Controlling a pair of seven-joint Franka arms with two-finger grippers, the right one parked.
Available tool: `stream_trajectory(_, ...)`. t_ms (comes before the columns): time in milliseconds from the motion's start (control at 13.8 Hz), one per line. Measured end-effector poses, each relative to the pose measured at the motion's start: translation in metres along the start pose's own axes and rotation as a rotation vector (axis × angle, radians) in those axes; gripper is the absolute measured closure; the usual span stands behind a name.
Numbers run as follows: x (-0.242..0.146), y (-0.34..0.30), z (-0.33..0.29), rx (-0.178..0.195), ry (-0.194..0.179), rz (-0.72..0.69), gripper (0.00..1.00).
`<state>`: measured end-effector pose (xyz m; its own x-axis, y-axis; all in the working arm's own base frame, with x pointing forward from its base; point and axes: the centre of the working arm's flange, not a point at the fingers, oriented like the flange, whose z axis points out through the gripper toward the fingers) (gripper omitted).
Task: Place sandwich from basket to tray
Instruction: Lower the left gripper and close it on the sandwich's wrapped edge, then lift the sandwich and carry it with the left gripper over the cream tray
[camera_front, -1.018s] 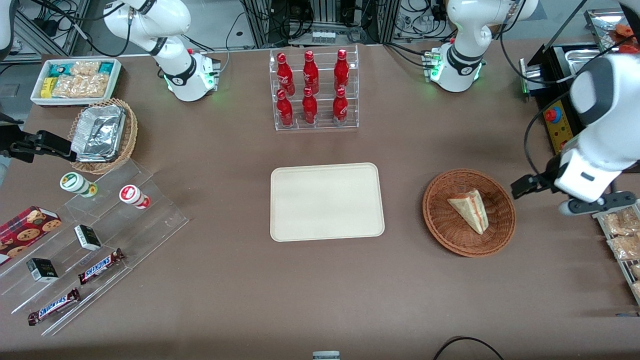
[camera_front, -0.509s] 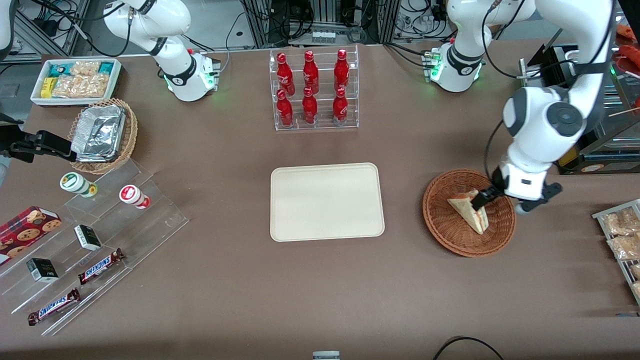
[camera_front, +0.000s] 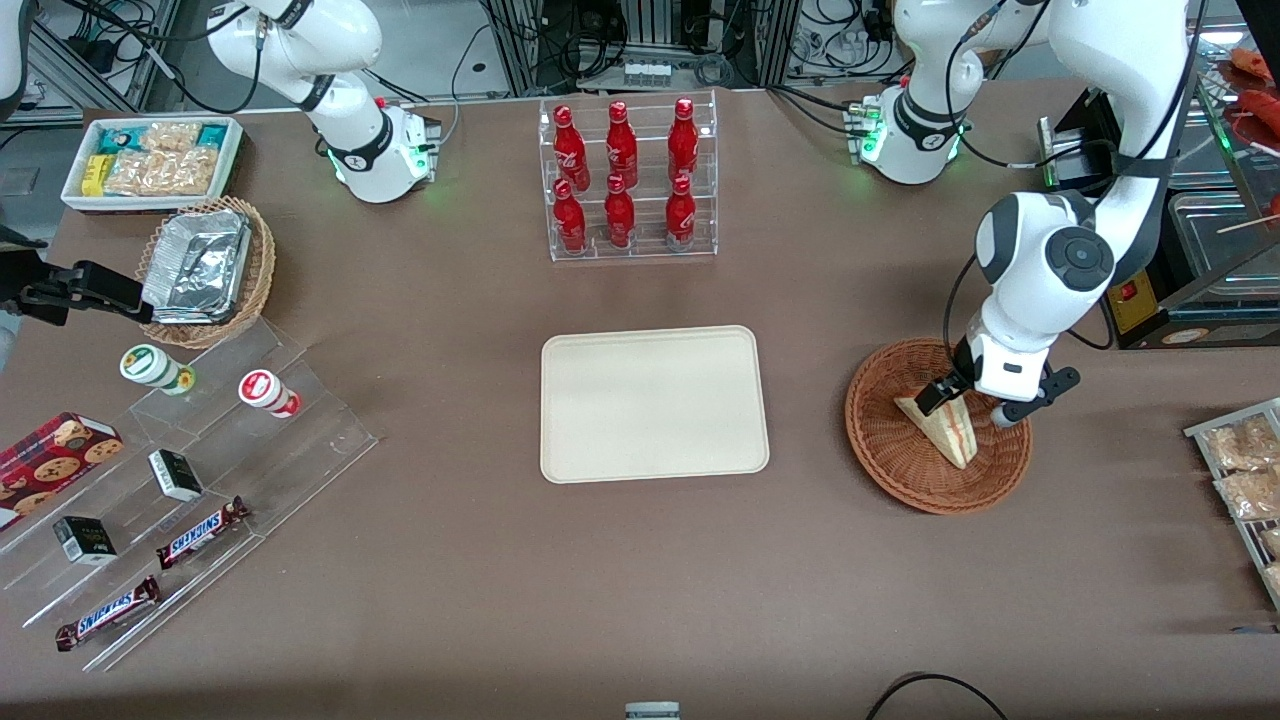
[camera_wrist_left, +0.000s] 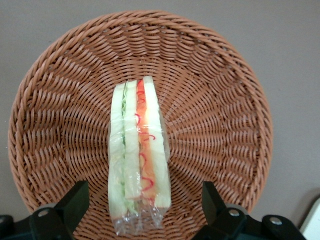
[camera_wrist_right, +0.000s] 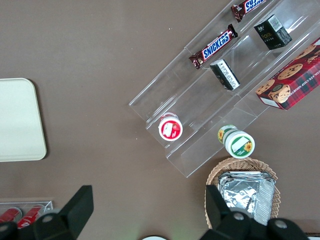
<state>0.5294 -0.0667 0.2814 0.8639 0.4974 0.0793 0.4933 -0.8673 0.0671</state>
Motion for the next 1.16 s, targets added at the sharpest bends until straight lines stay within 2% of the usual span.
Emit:
stream_trajectory(291,0.002,-0.003,0.024,-0.005,0.000,-0.008,0.00)
stream_trajectory(436,0.002,-0.004,0.034,-0.007,0.000,-0.010,0.03)
stream_trajectory(582,0.002,-0.005,0.038,-0.006,-0.002,-0.011,0.19)
stream_trajectory(727,0.003,-0.005,0.037,-0.007,0.000,-0.013,0.45)
stream_trajectory(873,0.008,-0.007,0.031,-0.004,0.001,-0.031,0.59)
stream_trajectory(1018,0.016,-0.008,0.006,0.034,-0.040,-0.044,0.66)
stream_trajectory(1164,0.025,0.002,-0.056,0.086,-0.096,-0.039,0.73)
